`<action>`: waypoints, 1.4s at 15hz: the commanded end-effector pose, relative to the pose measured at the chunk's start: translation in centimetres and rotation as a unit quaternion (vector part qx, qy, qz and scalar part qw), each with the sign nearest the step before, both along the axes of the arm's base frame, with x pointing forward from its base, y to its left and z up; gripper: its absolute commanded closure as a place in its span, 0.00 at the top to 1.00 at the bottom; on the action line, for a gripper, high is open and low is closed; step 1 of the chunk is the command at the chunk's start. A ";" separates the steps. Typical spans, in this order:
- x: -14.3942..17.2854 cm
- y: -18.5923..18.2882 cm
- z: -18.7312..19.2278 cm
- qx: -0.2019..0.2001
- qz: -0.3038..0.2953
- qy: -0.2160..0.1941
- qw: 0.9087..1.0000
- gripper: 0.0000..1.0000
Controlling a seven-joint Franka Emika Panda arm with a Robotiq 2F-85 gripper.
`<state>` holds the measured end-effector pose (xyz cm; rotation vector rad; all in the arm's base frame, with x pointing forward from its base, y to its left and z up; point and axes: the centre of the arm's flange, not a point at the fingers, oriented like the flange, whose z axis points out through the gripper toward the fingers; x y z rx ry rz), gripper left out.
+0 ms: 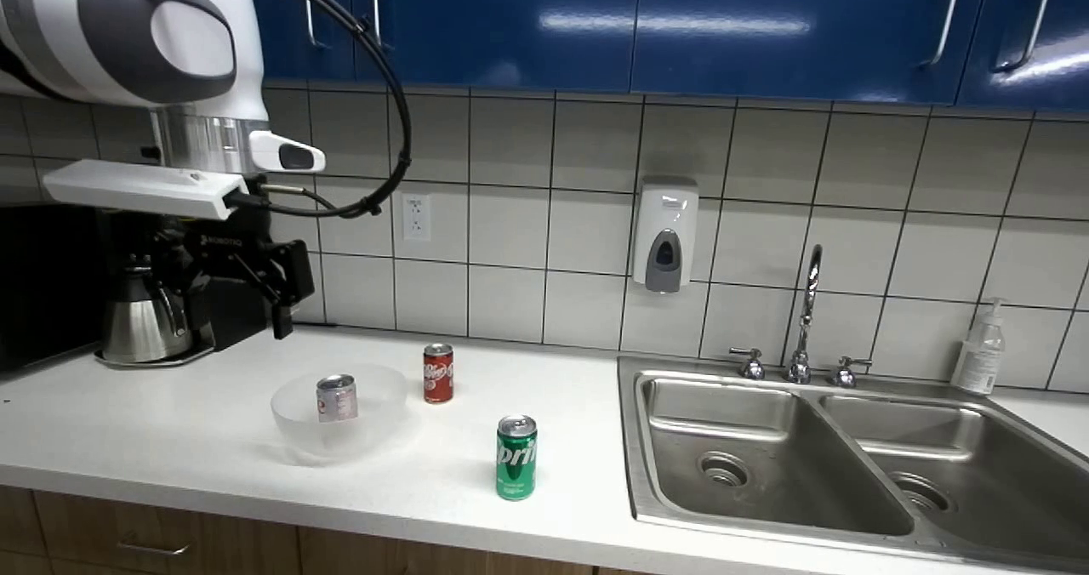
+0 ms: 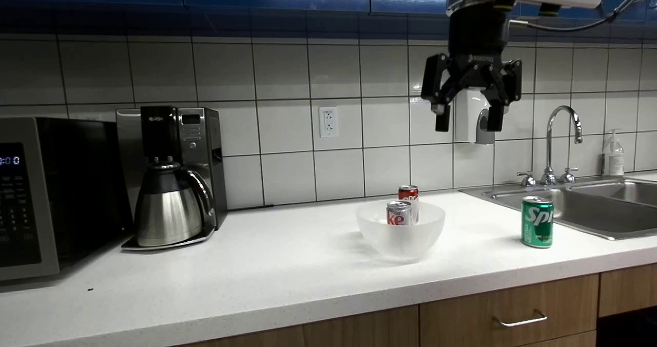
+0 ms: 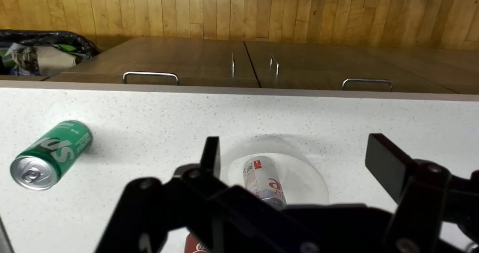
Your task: Remove the can from the bowl
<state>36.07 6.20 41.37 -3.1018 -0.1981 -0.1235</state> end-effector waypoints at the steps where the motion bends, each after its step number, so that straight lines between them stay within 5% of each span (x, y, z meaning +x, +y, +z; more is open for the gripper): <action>1: 3.0 0.4 -3.0 -0.024 -0.018 -0.002 1.000 1.00; 21: 16.3 0.9 -11.6 -0.054 -0.122 0.017 0.991 1.00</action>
